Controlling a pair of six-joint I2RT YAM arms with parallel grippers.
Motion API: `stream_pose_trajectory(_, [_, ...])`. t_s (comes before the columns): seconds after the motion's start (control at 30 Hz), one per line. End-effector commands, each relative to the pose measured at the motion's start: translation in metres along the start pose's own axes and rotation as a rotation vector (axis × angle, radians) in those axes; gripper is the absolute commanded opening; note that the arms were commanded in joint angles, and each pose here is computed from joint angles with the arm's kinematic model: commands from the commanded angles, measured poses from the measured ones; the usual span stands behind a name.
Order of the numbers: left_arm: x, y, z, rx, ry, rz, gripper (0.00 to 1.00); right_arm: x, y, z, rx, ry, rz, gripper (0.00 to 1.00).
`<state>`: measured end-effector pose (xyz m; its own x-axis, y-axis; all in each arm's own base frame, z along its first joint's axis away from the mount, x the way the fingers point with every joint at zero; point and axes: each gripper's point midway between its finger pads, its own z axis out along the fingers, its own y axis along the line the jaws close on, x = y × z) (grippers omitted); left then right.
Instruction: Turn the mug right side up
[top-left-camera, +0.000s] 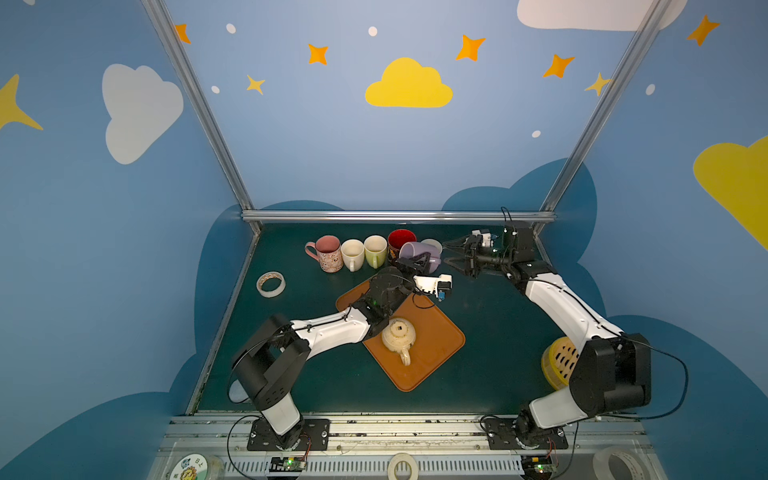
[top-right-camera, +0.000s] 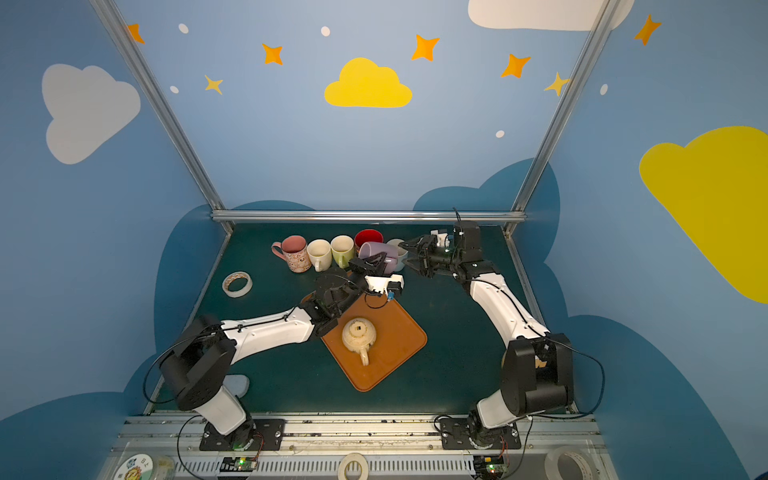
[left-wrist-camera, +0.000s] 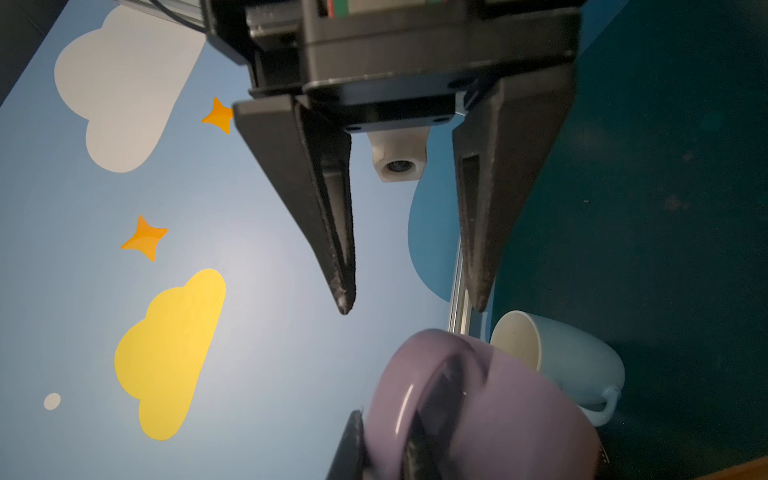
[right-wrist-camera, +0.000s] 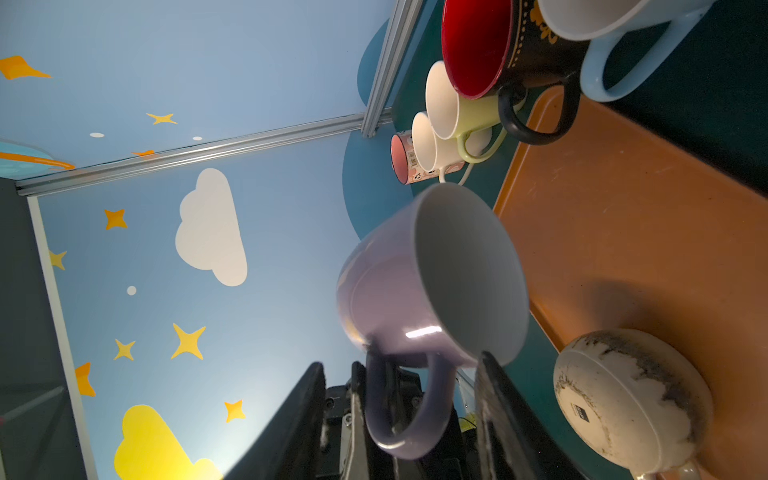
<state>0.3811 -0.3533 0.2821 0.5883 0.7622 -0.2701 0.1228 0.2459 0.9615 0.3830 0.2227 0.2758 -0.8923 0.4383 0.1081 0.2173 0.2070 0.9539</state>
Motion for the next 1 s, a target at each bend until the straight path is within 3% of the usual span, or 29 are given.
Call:
stream_pose_trajectory(0.0, [-0.013, 0.043, 0.003, -0.138, -0.038, -0.005, 0.04, 0.003, 0.001, 0.007, -0.020, 0.019, 0.026, 0.49])
stream_pose_trajectory(0.23, [-0.010, 0.037, 0.006, -0.133, -0.023, -0.036, 0.04, 0.011, -0.009, 0.013, 0.010, 0.034, 0.018, 0.48])
stream_pose_trajectory(0.4, [-0.004, 0.033, 0.004, -0.088, 0.000, -0.140, 0.04, 0.011, -0.020, 0.005, 0.053, 0.017, -0.022, 0.46])
stream_pose_trajectory(0.63, [0.017, 0.059, -0.006, 0.109, 0.153, -0.554, 0.04, 0.003, -0.043, -0.030, 0.132, -0.046, -0.128, 0.39])
stream_pose_trajectory(0.83, [0.047, 0.050, -0.014, 0.333, 0.411, -0.873, 0.04, 0.019, -0.045, -0.050, 0.209, -0.079, -0.343, 0.41])
stream_pose_trajectory(0.97, [0.056, 0.042, -0.029, 0.379, 0.518, -1.031, 0.04, 0.029, -0.043, -0.056, 0.220, -0.091, -0.401, 0.42])
